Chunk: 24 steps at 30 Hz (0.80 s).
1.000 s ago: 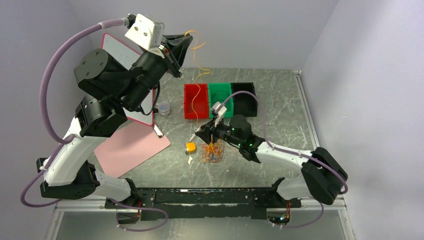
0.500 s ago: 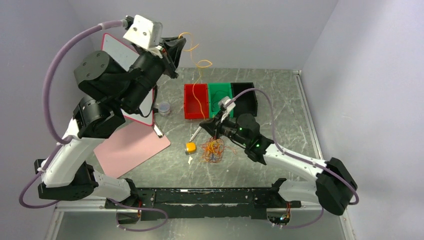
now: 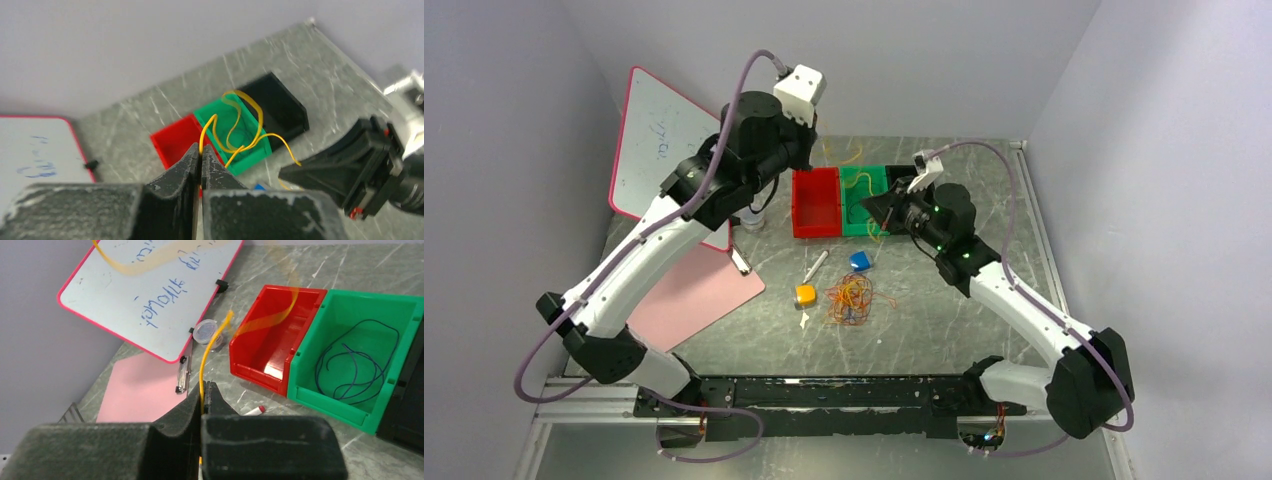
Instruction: Untangle the cables
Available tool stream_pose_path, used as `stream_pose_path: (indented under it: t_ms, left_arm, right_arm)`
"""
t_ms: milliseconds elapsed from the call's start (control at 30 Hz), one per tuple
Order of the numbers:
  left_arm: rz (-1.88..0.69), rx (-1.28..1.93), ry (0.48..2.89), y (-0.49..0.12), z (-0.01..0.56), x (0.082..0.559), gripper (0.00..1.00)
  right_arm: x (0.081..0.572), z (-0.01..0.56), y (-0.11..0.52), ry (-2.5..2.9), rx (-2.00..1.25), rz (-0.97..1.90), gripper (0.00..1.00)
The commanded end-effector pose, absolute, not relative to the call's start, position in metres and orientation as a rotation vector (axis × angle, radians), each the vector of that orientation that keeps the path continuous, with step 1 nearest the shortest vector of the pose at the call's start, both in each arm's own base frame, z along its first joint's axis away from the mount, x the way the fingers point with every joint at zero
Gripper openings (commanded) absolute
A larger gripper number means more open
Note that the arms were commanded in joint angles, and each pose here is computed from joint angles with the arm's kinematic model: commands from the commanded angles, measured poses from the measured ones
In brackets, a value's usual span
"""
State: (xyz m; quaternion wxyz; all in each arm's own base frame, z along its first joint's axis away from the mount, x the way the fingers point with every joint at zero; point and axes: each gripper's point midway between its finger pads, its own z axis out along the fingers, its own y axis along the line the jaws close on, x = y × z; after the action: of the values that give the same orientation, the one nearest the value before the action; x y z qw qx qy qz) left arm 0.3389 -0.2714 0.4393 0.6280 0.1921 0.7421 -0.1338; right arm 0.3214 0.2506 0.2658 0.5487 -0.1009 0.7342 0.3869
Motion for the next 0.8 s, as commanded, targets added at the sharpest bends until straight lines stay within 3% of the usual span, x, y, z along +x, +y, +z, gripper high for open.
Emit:
stream_pose_path:
  t_ms: [0,300,767]
  left_arm:
    - [-0.517,0.485,1.809,-0.292,0.394,0.34,0.07]
    - [-0.589,0.474,1.97,-0.289,0.314,0.368,0.07]
    - [-0.463,0.354,2.08,-0.241,0.264,0.419,0.07]
  right_arm:
    - [0.335,0.269,0.242,1.763,-0.17,0.947,0.0]
    - [0.37,0.262,0.247,1.791,-0.177,0.944,0.0]
    - [0.419,0.238,0.319,1.846,-0.324,1.129,0.0]
